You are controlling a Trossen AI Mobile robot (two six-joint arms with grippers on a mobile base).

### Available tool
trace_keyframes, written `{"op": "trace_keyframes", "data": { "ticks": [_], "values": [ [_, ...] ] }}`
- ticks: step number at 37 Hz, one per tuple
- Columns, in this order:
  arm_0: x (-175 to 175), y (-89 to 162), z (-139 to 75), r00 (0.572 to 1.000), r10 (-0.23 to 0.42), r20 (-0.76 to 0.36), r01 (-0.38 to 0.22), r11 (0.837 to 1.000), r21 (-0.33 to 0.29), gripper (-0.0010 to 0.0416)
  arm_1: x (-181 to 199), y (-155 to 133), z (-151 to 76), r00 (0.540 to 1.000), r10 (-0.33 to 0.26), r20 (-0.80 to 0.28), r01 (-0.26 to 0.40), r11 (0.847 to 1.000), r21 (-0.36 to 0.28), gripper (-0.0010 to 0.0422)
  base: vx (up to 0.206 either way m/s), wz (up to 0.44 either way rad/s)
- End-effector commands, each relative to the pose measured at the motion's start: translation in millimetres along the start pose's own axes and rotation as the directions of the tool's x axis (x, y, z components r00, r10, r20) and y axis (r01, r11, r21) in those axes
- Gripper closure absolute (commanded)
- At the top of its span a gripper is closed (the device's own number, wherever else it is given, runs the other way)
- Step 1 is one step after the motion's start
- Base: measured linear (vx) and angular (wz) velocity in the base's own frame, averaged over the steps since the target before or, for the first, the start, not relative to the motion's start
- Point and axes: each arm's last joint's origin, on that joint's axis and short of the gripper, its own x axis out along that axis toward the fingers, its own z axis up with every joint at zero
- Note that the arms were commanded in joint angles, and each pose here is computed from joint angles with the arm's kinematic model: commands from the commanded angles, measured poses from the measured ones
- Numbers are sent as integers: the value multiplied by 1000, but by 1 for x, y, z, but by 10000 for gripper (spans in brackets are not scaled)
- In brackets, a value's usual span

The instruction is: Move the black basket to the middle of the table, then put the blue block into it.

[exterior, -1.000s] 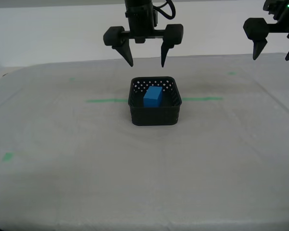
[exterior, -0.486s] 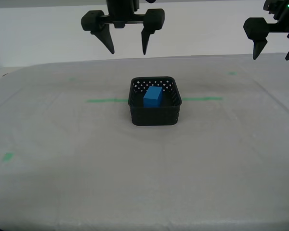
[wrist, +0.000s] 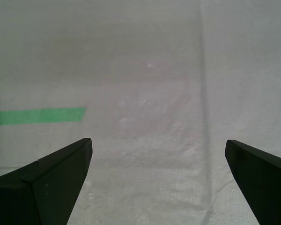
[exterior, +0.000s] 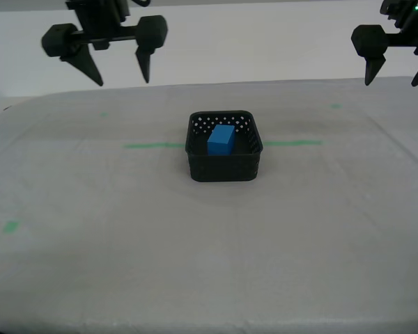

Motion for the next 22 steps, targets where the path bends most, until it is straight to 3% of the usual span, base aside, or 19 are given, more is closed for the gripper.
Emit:
{"op": "trace_keyframes", "data": {
  "ticks": [1,11,22],
  "values": [
    [0,0,0,1000,1,1,-1,1000,-2,7,-2,20,-3,1000,7,-8,-7,1000,-15,11,0,0],
    [0,0,0,1000,1,3,-1,1000,-2,7,-5,59,-7,999,47,3,-47,997,-62,11,0,0],
    [0,0,0,1000,1,4,-1,1000,-2,7,-3,74,-6,996,85,13,-84,995,-56,12,0,0]
  ]
}}
